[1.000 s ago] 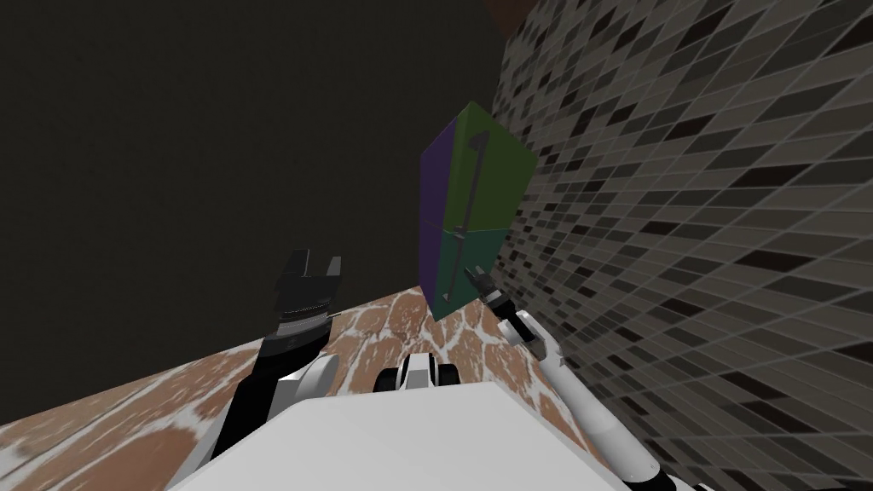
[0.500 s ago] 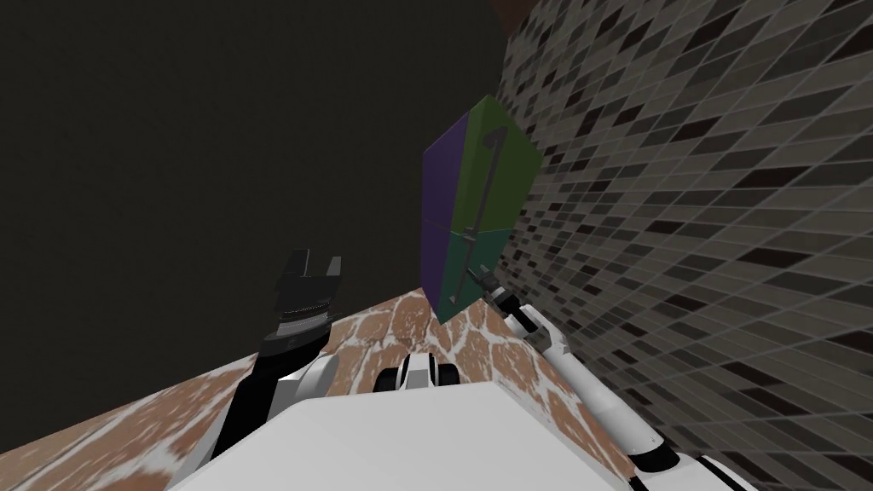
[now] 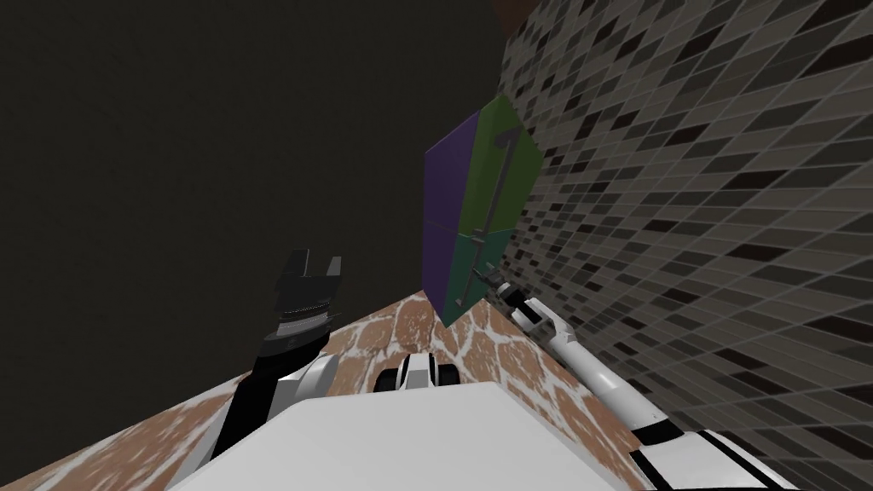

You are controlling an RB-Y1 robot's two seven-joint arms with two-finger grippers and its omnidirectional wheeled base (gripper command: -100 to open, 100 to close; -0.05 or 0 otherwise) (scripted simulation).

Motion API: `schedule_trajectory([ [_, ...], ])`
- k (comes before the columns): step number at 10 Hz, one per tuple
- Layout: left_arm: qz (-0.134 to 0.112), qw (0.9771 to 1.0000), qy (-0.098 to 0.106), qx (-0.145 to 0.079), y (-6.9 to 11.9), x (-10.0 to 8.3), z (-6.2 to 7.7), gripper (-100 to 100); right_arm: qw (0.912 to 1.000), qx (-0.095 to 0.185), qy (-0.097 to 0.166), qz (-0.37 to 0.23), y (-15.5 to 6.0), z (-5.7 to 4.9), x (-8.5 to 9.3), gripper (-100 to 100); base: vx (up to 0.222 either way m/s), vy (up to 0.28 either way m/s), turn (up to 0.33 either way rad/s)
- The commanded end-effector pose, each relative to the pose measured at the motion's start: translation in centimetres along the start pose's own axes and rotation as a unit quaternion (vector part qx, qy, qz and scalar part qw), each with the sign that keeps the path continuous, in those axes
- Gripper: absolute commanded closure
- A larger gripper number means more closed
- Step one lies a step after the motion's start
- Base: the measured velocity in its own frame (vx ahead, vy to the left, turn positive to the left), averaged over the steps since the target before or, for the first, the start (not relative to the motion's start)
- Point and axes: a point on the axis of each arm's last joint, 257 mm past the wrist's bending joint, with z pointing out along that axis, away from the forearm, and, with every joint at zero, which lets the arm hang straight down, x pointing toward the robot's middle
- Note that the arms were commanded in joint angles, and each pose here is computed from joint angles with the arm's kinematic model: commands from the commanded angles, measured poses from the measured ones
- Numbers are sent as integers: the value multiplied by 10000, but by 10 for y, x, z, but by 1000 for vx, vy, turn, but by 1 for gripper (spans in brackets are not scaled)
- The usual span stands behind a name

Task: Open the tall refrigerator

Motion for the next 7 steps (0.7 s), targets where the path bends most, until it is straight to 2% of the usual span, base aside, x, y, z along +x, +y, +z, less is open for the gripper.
schedule_trajectory([
  [1,0,10000,0,1,0,0,0,0,9975,134,285,-638,-37,-4,9,-100,50,182,-64],
  [2,0,10000,0,0,0,0,0,0,9974,147,302,-637,-38,-4,11,-100,38,137,-64],
  [3,0,10000,1,1,0,0,0,0,9938,211,432,-1006,-59,-5,11,-100,52,137,-110],
  [4,1,10000,1,0,0,0,0,0,9937,221,444,-1005,-60,-6,12,-100,45,121,-56],
  [5,1,10000,1,0,0,0,0,0,9890,263,530,-1353,-77,-6,8,-100,49,147,-78],
  [6,1,10000,1,0,0,0,0,0,9885,297,580,-1362,-82,-8,12,-100,37,129,-53],
  [7,0,10000,1,1,0,0,0,0,9823,362,690,-1703,-102,-10,8,-100,37,129,-75],
])
